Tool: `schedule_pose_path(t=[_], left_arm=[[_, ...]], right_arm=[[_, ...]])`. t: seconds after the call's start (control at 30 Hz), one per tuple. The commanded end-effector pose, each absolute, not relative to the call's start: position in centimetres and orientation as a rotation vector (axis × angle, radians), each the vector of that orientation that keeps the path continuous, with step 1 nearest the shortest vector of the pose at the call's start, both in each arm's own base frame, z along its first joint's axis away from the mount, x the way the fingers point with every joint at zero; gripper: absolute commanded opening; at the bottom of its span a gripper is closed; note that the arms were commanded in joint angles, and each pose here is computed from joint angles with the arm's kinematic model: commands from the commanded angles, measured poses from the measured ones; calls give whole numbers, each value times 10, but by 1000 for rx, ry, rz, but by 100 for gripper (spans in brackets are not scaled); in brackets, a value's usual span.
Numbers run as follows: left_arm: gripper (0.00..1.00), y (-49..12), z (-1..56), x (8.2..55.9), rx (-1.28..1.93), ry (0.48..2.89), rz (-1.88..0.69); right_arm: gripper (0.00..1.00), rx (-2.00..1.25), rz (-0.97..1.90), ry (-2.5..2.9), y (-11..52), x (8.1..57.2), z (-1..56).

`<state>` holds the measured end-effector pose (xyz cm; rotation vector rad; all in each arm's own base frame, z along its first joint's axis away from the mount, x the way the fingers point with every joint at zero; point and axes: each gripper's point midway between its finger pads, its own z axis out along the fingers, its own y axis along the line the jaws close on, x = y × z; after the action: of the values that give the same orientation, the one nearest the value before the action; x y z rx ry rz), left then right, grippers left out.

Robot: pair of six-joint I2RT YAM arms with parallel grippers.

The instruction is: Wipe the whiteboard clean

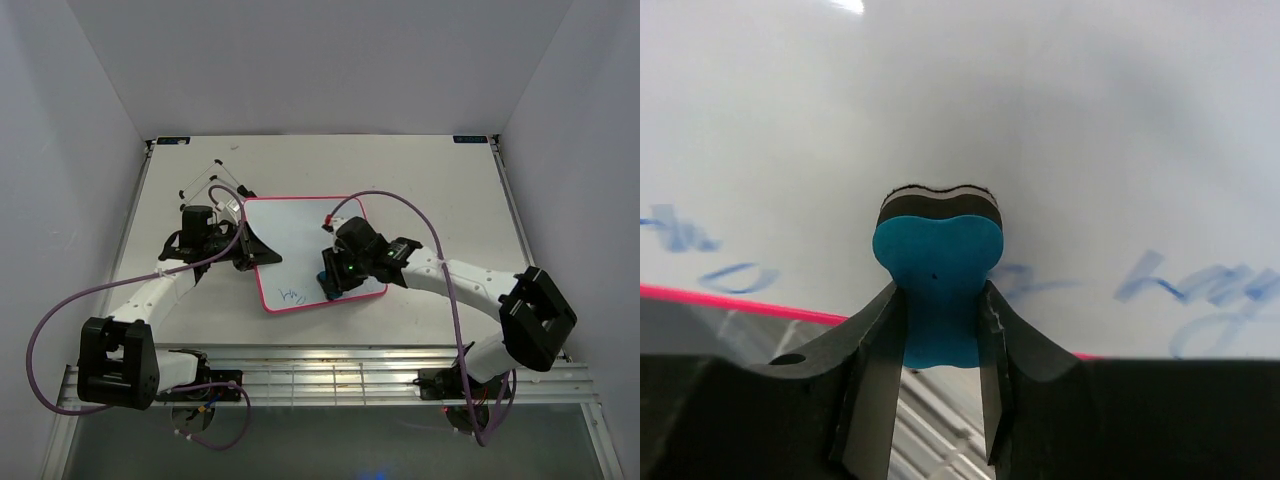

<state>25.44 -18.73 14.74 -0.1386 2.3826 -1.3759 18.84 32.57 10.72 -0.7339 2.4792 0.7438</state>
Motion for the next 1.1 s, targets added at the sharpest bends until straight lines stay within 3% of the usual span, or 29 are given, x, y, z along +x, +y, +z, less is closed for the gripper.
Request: schedule_pose_path(t=[0.0,0.2,0.47,0.7,0.9,1.07], left_arm=[[0,-163,124,278,-157,2378,-1082],[0,-167,121,275,-141,2394,-1119],[0,-170,119,273,-131,2402,-1150],[0,-170,120,274,-137,2400,-1148],[0,-170,120,273,-133,2401,-1151],[0,-170,120,273,-130,2399,-1150]], right_arm=[[8,-564,317,2734,223,196,34],[8,-558,344,2729,206,212,34],[8,-805,749,2503,325,203,111],[8,-993,917,2318,420,136,165],[8,-1035,859,2308,441,129,171],[8,-977,656,2375,411,154,139]])
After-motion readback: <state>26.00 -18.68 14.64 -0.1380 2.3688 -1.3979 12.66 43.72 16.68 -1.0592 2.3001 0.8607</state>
